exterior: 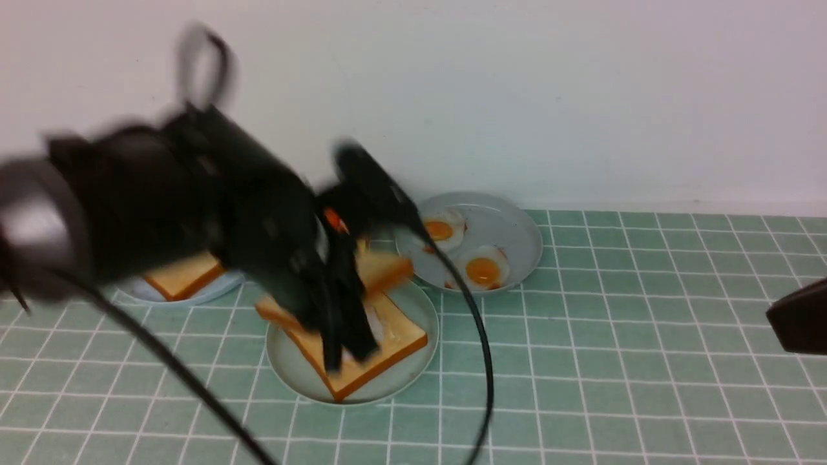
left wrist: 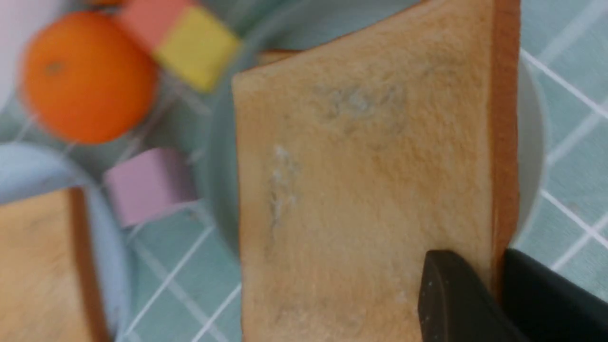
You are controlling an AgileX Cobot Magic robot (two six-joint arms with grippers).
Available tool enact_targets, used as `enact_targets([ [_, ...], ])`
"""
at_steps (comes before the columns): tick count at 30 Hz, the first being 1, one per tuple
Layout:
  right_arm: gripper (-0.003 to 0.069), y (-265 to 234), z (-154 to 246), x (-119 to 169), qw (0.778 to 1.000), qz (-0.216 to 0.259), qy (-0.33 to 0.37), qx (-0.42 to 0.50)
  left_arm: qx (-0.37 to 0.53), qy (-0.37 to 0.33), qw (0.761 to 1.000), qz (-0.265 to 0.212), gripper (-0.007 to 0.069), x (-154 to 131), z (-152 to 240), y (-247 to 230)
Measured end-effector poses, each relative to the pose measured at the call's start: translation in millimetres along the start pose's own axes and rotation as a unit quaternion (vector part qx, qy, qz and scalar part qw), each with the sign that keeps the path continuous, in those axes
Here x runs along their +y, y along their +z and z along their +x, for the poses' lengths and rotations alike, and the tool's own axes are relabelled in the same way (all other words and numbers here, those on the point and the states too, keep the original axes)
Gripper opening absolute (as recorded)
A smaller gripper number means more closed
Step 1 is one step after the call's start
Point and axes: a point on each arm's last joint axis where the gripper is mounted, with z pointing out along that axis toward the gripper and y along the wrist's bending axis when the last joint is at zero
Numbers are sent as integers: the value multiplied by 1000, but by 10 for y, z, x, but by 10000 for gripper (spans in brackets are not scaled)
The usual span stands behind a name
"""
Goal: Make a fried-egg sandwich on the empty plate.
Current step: Use the left arm to place a slice of bread on the fried egg in the middle
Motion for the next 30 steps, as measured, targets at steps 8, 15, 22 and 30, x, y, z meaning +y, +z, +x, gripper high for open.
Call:
enact_targets([
  [8, 51, -246, 117, 130, 999, -5, -13, -40, 6, 51, 999, 0, 99, -132, 4, 368],
  [15, 52, -531, 289, 292, 995, -15, -30, -92, 18, 53, 998, -3, 99, -154, 26, 512],
  [22, 55, -718, 429, 388, 991, -13, -44, -127, 16, 47, 998, -35, 98, -96, 20, 507],
  [30, 63, -747, 454, 404, 990, -14, -37, -132, 1, 31, 999, -34, 98, -107, -5, 546],
])
